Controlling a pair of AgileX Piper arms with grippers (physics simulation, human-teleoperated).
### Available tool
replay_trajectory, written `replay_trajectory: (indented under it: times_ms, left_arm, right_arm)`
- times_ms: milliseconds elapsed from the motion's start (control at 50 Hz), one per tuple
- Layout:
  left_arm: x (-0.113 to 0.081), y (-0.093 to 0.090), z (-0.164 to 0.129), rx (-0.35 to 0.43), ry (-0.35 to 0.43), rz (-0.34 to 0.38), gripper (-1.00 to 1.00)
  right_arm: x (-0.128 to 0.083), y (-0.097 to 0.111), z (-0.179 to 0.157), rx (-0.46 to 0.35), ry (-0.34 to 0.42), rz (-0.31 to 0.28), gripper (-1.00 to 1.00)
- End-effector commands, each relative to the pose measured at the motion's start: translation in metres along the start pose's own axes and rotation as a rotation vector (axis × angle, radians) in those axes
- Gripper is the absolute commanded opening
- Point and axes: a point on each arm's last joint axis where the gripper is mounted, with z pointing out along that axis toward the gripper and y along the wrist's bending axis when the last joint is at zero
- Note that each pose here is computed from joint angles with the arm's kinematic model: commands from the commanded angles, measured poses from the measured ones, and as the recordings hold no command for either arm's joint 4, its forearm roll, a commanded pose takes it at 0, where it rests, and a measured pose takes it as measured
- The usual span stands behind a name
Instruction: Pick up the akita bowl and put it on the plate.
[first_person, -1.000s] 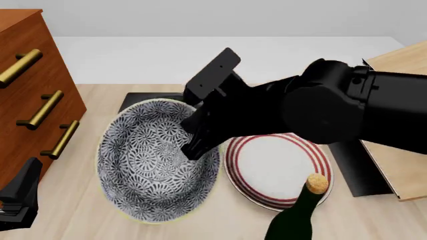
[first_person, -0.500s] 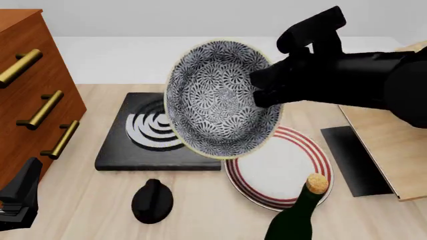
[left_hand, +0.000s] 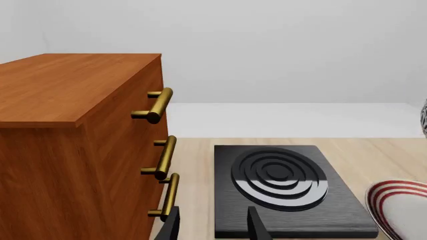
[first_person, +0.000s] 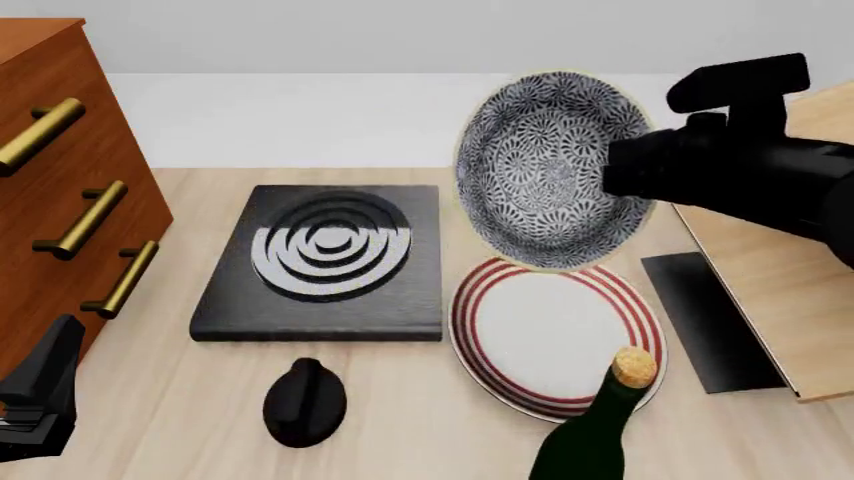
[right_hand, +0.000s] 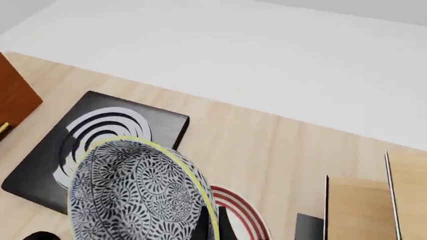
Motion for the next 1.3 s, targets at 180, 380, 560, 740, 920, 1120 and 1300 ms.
replay_trajectory:
  times_ms: [180,380,560,740,920,1120,1300]
  left_arm:
    - [0.0,0.0,0.0,0.0,0.0,0.0,1.0]
    - [0.0,0.0,0.0,0.0,0.0,0.0,1.0]
    - [0.0,0.0,0.0,0.0,0.0,0.0,1.0]
    - [0.0,0.0,0.0,0.0,0.0,0.0,1.0]
    - [0.0,0.0,0.0,0.0,0.0,0.0,1.0]
    - [0.0,0.0,0.0,0.0,0.0,0.0,1.0]
    - [0.0,0.0,0.0,0.0,0.0,0.0,1.0]
  right_arm:
    - [0.044,-0.023,0.039,0.075,0.132,0.043,-1.0]
    - [0.056,-0.03,0.056,0.093,0.205,0.05,-1.0]
    - [0.066,-0.027,0.062,0.079,0.268,0.022,-1.0]
    - [0.074,-0.025,0.058,0.071,0.303,0.012,-1.0]
    - [0.084,-0.024,0.056,0.068,0.329,0.014,-1.0]
    - [0.084,-0.029,0.059,0.083,0.331,0.023,-1.0]
    - [0.101,-0.029,0.071,0.079,0.366,0.016,-1.0]
